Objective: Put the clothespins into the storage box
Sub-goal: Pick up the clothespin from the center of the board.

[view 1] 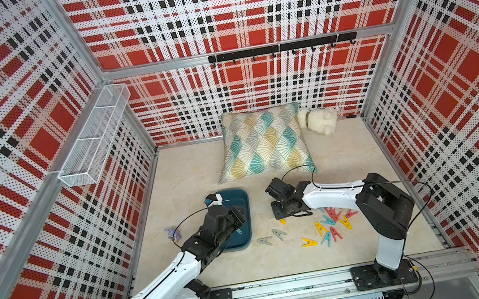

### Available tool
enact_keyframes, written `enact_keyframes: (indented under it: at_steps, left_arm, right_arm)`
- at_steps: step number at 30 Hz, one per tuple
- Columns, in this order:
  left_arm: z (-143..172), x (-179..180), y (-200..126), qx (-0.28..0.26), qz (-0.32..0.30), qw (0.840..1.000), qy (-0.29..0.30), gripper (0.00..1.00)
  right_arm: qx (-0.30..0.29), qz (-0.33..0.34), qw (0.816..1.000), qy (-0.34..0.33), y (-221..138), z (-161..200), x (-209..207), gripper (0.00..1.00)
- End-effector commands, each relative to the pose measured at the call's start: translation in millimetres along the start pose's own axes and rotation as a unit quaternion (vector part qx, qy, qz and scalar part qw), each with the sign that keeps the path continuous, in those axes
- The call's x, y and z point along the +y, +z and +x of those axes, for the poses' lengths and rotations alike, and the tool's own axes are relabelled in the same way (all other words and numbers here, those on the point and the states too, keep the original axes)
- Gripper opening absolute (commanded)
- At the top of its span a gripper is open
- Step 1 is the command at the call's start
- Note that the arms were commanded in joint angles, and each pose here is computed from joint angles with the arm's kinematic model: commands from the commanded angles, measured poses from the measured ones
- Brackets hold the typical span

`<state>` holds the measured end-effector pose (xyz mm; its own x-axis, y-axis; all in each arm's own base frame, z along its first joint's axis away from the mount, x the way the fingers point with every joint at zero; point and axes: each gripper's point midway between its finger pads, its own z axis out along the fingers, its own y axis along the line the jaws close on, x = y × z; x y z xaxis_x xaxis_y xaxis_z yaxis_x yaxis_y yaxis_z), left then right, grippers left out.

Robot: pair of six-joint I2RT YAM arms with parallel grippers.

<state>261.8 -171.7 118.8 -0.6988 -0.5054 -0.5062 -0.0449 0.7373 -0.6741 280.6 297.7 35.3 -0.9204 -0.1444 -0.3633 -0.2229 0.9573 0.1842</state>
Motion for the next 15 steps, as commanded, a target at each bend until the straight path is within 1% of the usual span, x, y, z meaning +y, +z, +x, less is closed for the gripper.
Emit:
enact_keyframes:
  at_steps: [1,5,10,15]
  left_arm:
    - [0.5,-27.2,-2.5,-0.002,0.063,0.998,0.004,0.50]
    - [4.8,-39.2,-2.3,0.002,0.091,0.996,0.007,0.52]
    - [12.5,-49.1,-0.3,0.013,0.118,0.993,0.008,0.53]
    - [18.4,-55.7,-2.4,0.017,0.132,0.991,0.016,0.53]
  right_arm:
    - [-0.026,-0.045,0.999,0.013,-29.8,-22.7,19.2,0.09]
    - [-0.024,-0.089,0.996,0.015,-46.9,-34.5,38.2,0.08]
    - [-0.017,-0.150,0.988,0.019,-64.5,-44.7,62.6,0.08]
    - [-0.011,-0.178,0.984,0.020,-74.1,-50.2,74.9,0.08]
